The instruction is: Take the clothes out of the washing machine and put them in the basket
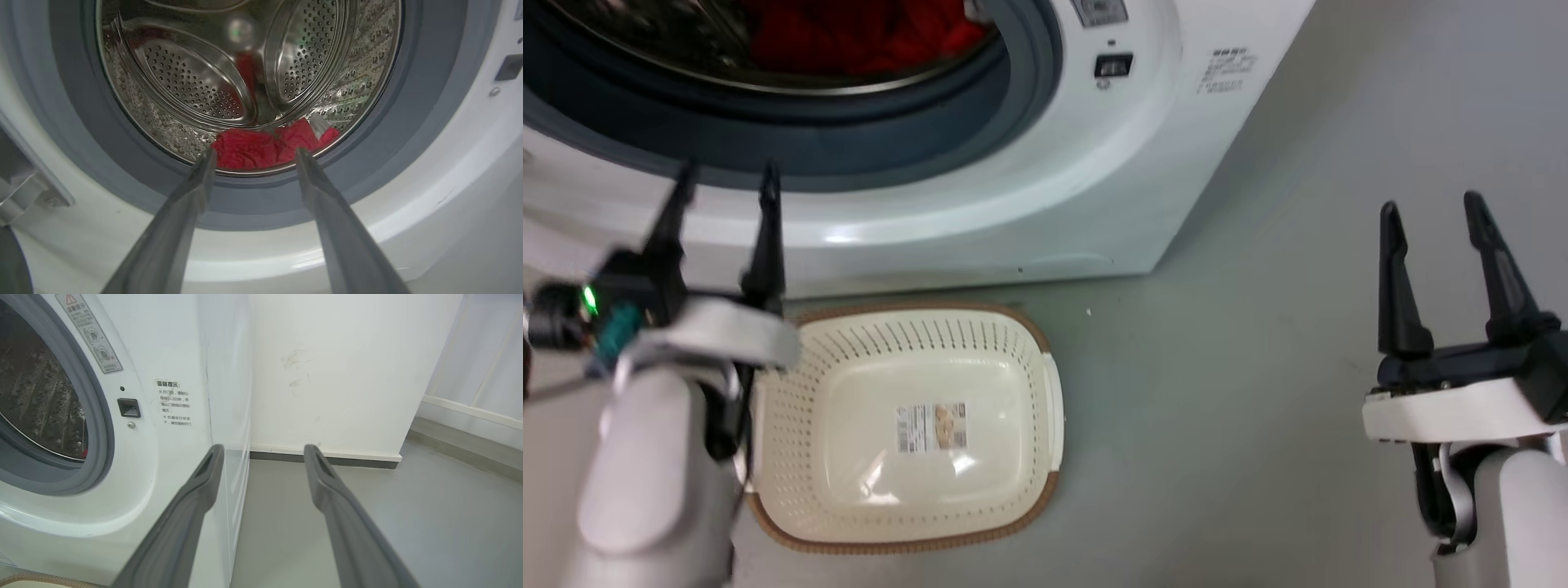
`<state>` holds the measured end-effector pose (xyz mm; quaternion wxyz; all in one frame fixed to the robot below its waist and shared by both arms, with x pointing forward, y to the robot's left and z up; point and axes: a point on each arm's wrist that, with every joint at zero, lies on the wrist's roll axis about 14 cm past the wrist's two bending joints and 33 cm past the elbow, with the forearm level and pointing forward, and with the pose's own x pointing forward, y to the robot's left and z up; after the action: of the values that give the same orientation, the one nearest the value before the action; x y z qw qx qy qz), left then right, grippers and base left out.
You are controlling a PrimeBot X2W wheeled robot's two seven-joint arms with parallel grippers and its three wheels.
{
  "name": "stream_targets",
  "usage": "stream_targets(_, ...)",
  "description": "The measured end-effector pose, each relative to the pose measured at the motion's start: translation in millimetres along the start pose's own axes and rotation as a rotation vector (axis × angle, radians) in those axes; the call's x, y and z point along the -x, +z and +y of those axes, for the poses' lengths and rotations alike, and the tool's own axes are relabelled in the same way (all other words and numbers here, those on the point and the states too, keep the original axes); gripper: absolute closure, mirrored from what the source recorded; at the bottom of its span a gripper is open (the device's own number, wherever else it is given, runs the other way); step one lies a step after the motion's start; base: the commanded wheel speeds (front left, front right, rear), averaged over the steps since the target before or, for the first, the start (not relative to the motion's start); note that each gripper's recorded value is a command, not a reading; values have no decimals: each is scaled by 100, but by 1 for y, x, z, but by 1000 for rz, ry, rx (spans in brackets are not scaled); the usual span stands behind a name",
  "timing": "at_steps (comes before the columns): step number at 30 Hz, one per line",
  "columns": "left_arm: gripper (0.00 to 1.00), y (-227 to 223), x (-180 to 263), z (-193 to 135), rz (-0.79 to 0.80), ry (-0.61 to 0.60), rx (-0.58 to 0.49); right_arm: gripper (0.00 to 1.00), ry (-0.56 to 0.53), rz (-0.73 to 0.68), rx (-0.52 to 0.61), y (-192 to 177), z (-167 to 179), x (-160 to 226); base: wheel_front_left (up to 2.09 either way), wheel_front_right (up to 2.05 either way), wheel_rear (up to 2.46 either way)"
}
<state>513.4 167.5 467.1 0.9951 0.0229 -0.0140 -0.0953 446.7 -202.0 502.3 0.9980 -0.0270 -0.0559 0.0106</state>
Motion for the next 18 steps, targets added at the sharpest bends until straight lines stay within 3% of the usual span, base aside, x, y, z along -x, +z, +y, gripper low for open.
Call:
stream_targets(9, 0, -32, -119, 6, 81, -123, -57, 0, -10, 94, 1, -54, -6, -21, 0, 0, 0)
stream_targets(18, 0, -68, -206, 5, 249, -178, -90, 0, -20, 210, -20, -104, -9, -17, 0, 0, 0)
